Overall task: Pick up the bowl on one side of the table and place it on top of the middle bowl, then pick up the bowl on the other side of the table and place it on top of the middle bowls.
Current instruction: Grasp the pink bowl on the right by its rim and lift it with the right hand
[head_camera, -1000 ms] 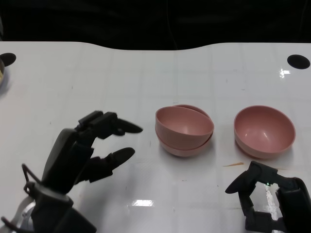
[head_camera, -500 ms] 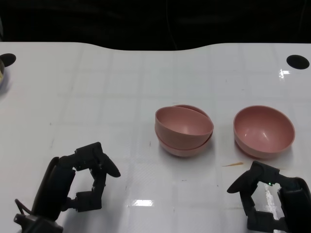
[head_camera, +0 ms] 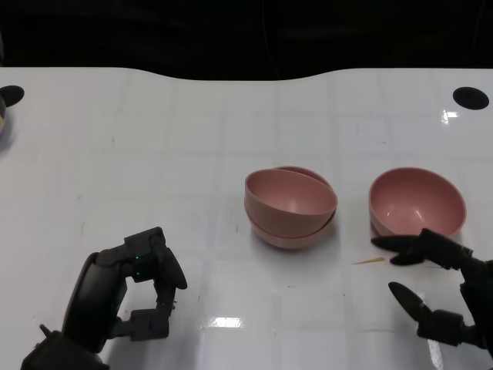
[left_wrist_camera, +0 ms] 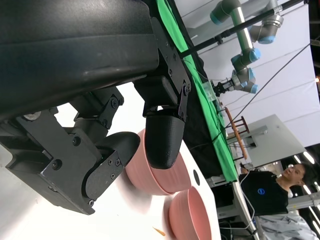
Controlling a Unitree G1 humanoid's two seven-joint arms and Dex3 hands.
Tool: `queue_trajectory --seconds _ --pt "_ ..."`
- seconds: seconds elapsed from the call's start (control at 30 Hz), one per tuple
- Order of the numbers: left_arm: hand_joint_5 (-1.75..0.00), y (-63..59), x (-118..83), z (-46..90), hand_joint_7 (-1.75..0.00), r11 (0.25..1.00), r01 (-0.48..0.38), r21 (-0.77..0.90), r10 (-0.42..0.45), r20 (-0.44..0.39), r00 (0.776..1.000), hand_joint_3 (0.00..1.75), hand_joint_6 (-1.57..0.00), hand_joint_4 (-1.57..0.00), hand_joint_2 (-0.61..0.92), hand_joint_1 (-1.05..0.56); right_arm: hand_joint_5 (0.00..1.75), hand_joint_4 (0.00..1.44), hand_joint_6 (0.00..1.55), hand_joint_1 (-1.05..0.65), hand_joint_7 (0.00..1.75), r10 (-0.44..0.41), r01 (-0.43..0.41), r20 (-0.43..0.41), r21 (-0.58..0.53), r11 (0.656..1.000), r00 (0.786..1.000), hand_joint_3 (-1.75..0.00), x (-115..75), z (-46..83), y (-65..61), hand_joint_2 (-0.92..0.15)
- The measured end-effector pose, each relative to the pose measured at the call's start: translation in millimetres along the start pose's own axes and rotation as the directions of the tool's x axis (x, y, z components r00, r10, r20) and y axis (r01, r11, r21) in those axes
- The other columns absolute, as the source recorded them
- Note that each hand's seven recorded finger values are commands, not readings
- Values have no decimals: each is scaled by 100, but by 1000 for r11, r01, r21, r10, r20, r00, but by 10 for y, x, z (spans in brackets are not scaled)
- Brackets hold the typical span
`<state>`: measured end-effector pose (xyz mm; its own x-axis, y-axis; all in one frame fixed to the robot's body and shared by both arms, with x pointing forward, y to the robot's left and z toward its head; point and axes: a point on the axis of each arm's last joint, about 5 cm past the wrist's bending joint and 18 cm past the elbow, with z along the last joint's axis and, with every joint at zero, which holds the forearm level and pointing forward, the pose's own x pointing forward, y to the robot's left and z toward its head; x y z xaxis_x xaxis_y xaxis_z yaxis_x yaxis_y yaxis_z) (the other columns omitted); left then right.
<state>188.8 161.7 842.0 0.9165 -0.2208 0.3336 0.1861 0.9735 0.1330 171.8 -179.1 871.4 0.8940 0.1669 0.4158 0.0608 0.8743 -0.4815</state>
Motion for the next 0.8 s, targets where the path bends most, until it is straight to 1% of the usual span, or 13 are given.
queue_trajectory --seconds 0.07,0.13,0.27,0.33,0.43,0.5,0.6,0.7,0.8 --pt "-175 1 1 0 -162 1000 5 10 -5 -3 1000 151 -82 -93 32 -6 67 25 37 -32 15 -2 1 -22 -66 998 1000 -7 43 17 -63 -84" --pt "-175 -3 2 -1 -161 1000 11 17 -11 -4 1000 154 -82 -94 31 -4 66 21 35 -38 12 1 -7 -46 -125 992 999 -4 78 37 -96 -83" --pt "-175 -10 5 -7 -160 1000 13 10 -13 -7 1000 156 -83 -95 31 -1 66 16 33 -39 10 19 -45 -99 -261 964 995 0 138 70 -150 -80" --pt "-175 -11 1 -14 -160 1000 20 7 -20 -11 1000 156 -83 -95 32 -1 66 15 33 -39 10 33 -70 -118 -326 943 992 0 160 71 -169 -79" --pt "-175 -14 -5 -25 -160 1000 27 13 -26 -20 999 159 -84 -95 29 -1 65 14 34 -40 10 59 -113 -140 -422 899 988 0 227 66 -156 -78" --pt "-175 -18 -2 -29 -160 999 36 21 -35 -22 999 160 -84 -95 28 -1 65 17 36 -43 10 74 -141 -154 -481 866 985 0 278 63 -147 -78" --pt "-175 -15 -3 -34 -159 999 43 31 -42 -26 999 161 -84 -95 28 -1 56 27 40 -46 8 103 -189 -177 -587 787 979 0 370 48 -119 -76" --pt "-175 -10 -1 -35 -158 999 40 32 -39 -24 999 161 -84 -94 28 0 48 34 44 -46 6 124 -226 -202 -636 738 971 0 436 -5 -51 -75" --pt "-174 -5 2 -33 -158 998 40 39 -40 -22 999 158 -85 -93 28 -1 41 39 47 -47 5 144 -268 -238 -658 704 961 0 499 -73 30 -75"
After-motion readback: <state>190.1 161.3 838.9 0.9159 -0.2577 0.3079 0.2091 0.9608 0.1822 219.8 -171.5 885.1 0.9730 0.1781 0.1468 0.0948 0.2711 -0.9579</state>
